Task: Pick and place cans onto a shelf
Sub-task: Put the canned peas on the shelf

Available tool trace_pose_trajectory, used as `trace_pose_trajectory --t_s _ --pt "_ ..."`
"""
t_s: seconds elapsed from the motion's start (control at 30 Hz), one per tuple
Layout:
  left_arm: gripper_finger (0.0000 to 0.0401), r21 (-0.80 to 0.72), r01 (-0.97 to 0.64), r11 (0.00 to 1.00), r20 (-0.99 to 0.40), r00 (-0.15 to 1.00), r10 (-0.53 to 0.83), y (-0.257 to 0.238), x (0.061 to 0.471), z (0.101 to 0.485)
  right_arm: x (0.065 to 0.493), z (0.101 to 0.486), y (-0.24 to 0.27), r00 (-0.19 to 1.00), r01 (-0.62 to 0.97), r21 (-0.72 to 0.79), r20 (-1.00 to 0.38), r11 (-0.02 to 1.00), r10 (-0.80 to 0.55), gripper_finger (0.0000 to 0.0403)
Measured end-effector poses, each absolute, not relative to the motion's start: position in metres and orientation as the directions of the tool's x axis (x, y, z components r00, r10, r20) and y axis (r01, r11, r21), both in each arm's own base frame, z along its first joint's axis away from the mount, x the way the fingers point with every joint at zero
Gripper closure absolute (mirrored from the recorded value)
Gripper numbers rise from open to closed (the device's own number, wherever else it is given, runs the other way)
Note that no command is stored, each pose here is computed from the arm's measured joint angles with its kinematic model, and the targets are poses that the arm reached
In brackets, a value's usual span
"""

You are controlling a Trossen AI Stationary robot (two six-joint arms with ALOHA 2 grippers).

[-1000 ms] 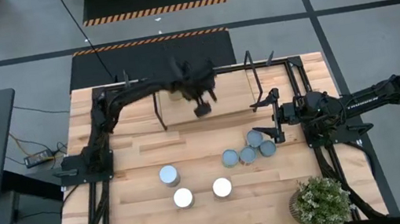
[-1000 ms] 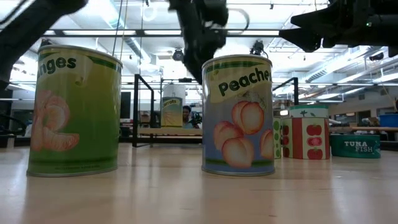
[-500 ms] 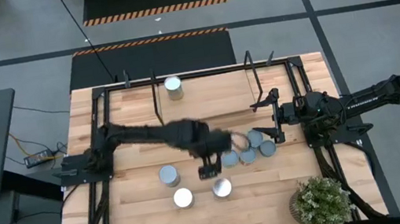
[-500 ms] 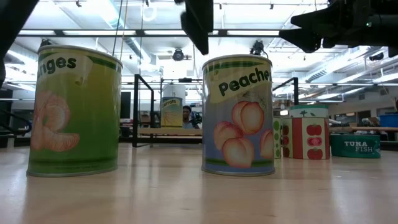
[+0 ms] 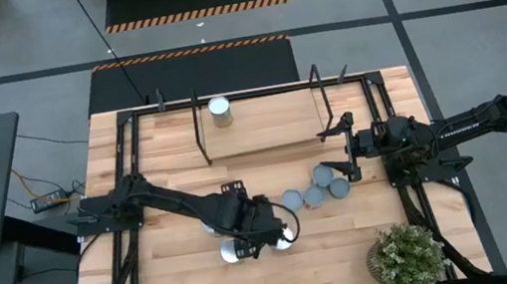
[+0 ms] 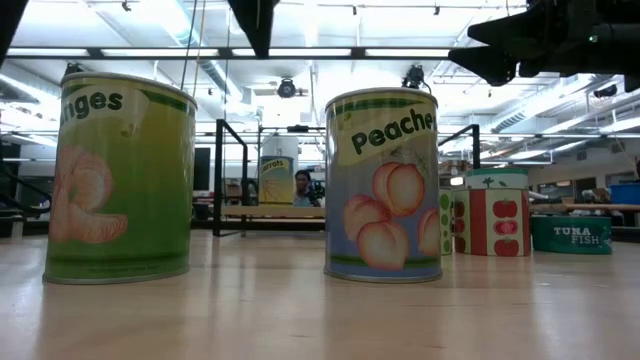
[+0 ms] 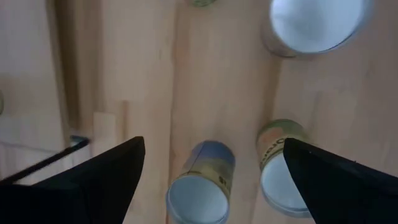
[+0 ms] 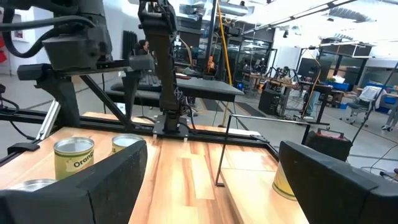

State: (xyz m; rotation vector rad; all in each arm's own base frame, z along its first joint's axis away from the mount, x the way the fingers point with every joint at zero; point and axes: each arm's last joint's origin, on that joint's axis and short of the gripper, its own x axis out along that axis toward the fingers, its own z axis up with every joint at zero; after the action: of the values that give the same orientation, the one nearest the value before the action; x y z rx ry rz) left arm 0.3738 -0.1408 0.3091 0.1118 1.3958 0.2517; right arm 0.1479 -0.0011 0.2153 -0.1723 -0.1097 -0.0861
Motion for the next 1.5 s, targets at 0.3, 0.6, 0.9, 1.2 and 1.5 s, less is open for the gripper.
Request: trace_pose_trajectory --t_s 0.3,0.6,0.9,1.2,1.5 --pt "0.0013 0.228 -0.257 0.939 -0.946 0.172 0.276 -0.137 0.318 0.323 0.148 0.215 -0.001 0.991 0.093 -0.169 0.109 0.981 -0.075 0.0030" --pt "0.0013 0.074 -0.474 0.877 -0.951 0.233 0.206 -0.135 0.239 0.298 0.148 0.215 -0.001 0.991 0.094 -0.171 0.114 0.981 -0.075 0.0030" --pt "0.0013 0.060 -0.514 0.856 -0.982 0.124 0.144 -0.131 0.210 0.238 0.148 0.216 -0.001 0.990 0.095 -0.169 0.122 0.981 -0.075 0.0030" --pt "0.0013 -0.031 -0.493 0.869 -0.982 0.176 0.065 -0.123 0.211 0.187 0.148 0.216 -0.001 0.989 0.096 -0.169 0.127 0.981 -0.075 0.0030" --pt "0.0012 -0.060 -0.470 0.881 -0.968 0.242 0.063 -0.104 0.221 0.171 0.148 0.217 -0.001 0.988 0.097 -0.164 0.136 0.982 -0.075 0.0030"
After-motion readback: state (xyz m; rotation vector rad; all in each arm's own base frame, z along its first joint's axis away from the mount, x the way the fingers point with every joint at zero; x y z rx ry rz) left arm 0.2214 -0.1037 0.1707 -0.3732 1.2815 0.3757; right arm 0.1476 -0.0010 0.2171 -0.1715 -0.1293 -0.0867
